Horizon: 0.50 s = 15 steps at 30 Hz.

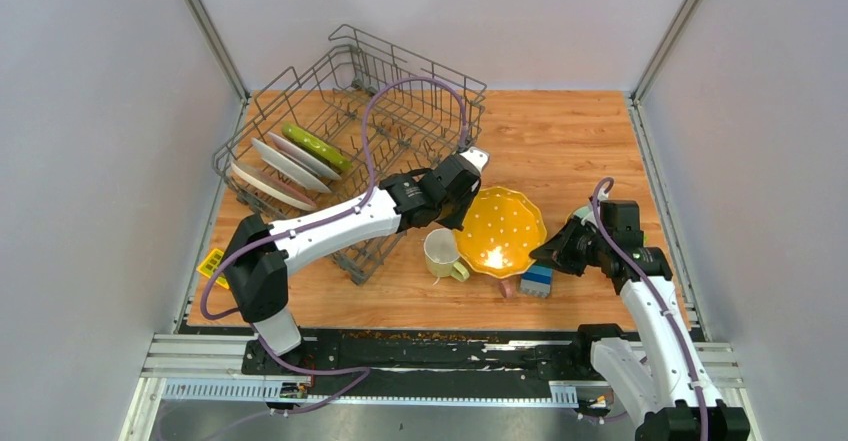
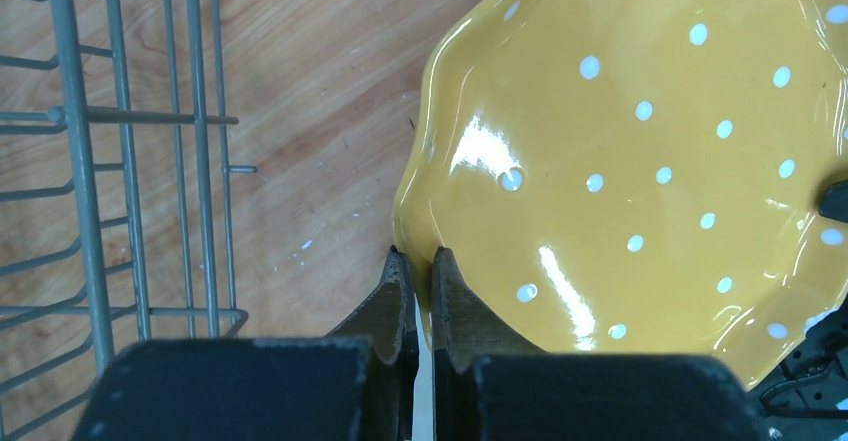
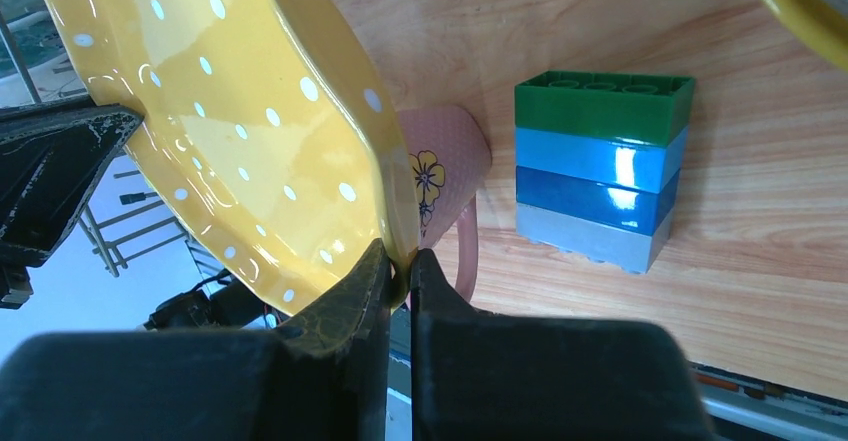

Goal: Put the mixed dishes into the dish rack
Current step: Pick up the plate at the center of the board.

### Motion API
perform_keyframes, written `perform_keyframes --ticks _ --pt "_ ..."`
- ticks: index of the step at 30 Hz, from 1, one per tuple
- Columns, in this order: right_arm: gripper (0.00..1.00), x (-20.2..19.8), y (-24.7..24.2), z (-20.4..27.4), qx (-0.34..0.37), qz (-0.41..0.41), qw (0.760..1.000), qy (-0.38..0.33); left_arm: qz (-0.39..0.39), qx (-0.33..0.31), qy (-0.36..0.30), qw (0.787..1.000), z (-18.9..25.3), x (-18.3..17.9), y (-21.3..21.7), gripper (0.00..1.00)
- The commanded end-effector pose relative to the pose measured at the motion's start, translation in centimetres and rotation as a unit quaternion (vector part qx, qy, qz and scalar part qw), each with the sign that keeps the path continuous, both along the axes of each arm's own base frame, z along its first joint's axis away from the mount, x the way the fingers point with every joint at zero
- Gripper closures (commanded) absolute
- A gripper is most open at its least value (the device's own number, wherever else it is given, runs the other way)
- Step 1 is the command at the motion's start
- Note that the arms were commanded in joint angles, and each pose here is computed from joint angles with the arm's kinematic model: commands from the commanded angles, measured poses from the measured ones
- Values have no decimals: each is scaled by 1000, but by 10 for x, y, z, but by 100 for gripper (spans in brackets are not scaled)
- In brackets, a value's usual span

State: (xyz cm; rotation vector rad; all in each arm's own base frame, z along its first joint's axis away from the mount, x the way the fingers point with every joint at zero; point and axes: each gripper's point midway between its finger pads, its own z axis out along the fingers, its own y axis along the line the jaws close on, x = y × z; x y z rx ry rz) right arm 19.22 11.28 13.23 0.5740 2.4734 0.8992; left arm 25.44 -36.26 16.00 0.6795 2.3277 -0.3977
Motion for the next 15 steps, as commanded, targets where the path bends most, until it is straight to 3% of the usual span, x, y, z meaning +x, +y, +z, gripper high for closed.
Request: perform_keyframes --ticks 1,15 --pt "100 7 46 72 103 126 976 -143 -190 -119 94 970 23 -108 -77 100" --pt "90 25 44 64 94 109 979 -141 -181 -98 93 974 16 -108 -72 100"
